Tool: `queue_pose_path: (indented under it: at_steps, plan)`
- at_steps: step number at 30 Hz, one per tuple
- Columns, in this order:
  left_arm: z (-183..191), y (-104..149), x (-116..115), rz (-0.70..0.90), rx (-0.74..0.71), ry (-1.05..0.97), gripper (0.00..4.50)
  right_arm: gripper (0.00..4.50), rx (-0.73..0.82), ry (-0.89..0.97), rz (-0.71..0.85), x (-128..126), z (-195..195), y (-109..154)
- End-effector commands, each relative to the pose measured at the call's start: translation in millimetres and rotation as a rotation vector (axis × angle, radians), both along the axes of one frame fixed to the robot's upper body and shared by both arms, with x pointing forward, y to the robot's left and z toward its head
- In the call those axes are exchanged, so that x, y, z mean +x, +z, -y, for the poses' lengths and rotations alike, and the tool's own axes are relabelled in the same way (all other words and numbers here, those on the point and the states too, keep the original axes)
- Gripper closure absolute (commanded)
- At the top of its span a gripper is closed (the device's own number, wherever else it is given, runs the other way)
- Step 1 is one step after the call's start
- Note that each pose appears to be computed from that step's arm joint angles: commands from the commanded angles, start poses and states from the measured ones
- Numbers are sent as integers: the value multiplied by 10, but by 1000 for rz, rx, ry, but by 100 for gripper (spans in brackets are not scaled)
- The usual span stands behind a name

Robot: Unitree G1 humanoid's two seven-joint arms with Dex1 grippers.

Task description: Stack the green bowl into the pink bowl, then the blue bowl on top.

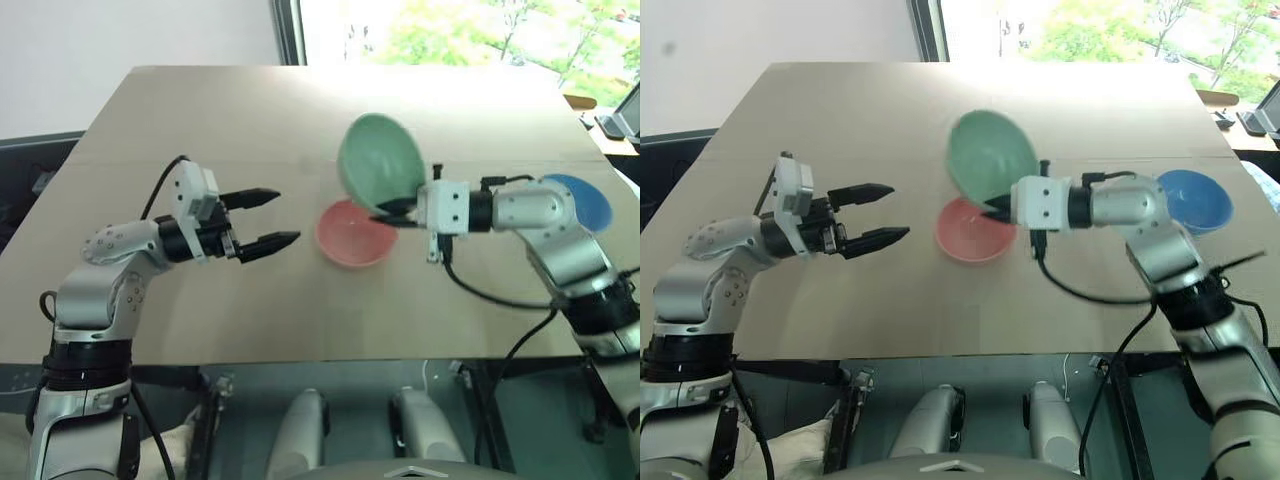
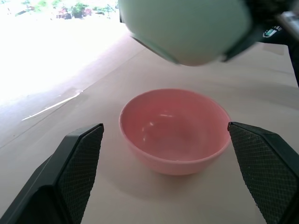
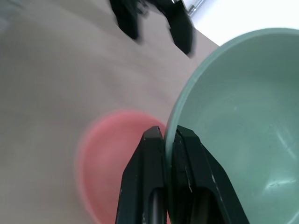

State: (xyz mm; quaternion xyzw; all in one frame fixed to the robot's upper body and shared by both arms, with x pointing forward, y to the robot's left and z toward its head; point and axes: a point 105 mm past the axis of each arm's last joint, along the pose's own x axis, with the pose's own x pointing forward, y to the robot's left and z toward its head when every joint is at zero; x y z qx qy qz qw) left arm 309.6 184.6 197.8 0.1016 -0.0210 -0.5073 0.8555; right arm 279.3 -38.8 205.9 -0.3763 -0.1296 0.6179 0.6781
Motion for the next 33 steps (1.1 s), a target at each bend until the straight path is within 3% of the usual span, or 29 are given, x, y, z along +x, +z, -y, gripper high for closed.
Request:
queue_pose_path:
  at_steps: [1,6,7,9,18,22,24,29,31,33]
  plan:
    - [25,90,-26,47,16,-49,0,359,-35,-86,-41,53,-16,-133]
    - [69,140,-61,45,1,-98,0,171,-13,-253,38,289,164,-93]
    - [82,138,-74,40,-2,-111,0,116,-1,-286,57,318,216,-62]
    - [117,127,-96,36,-1,-136,0,53,42,-334,42,304,329,14]
    - [223,106,-94,31,-14,-182,0,53,249,-631,-62,128,1049,292]
    - [254,118,-58,31,-17,-195,0,53,323,-604,-144,-89,1003,320]
    - [281,144,-45,35,-22,-203,0,53,357,-715,-139,-2,1177,333]
    - [377,184,-117,39,-20,-279,0,53,314,-1194,-59,344,2265,95]
    - [437,149,-260,77,58,-382,0,53,275,-1384,-121,381,2837,-219]
    - [476,193,-329,82,49,-432,0,53,266,-1462,-179,390,3111,-426]
